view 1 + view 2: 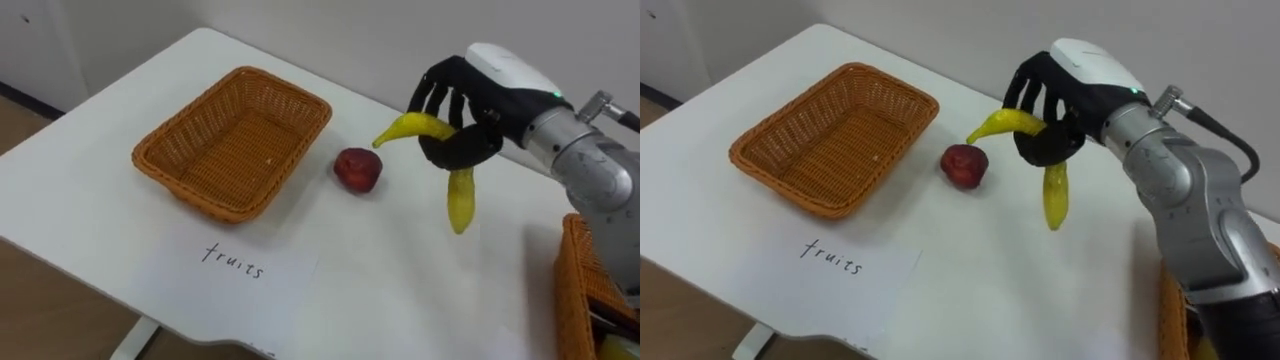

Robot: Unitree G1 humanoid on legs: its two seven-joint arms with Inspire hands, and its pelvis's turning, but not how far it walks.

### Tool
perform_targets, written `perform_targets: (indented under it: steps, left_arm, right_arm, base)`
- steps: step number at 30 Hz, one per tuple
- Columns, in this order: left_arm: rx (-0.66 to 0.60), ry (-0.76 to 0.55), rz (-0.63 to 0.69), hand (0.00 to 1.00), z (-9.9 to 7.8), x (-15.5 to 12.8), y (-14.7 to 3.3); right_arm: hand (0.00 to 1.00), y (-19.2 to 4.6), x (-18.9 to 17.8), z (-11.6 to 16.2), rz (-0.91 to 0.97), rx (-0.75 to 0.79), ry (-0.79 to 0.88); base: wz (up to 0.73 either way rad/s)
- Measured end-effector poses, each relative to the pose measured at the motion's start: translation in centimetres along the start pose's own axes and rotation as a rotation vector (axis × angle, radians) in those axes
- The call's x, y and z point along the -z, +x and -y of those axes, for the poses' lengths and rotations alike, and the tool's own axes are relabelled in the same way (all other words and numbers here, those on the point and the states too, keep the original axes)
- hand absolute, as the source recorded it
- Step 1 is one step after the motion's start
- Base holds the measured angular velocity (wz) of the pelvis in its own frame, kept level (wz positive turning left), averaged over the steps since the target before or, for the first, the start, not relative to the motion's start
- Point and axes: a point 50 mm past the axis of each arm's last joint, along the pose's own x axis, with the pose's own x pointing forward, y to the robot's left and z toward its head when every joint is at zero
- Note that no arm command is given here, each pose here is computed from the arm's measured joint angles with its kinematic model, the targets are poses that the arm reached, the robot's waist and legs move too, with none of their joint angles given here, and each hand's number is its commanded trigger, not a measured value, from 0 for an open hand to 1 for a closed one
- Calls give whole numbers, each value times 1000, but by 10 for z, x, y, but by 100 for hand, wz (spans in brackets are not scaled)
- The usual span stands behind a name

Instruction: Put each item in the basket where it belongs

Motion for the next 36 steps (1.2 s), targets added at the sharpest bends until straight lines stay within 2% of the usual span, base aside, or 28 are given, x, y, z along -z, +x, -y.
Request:
perform_targets:
  steps: [9,19,26,36]
  left_arm:
    - [-10,19,-5,0,-3,7,-3]
    - [-9,41,-5,0,-4,12,-5]
    - [20,48,-10,0,-2,13,-5]
    - [30,66,-54,0,0,27,-10]
  right_arm:
    - [100,5,-11,-13,27,-16,-16]
    - [100,7,-15,-16,48,43,6]
    - [100,14,-26,-29,85,33,85]
    - [100,34,-37,-11,117,160,78]
  base:
    - [16]
    - [21]
    - [4]
    - [4]
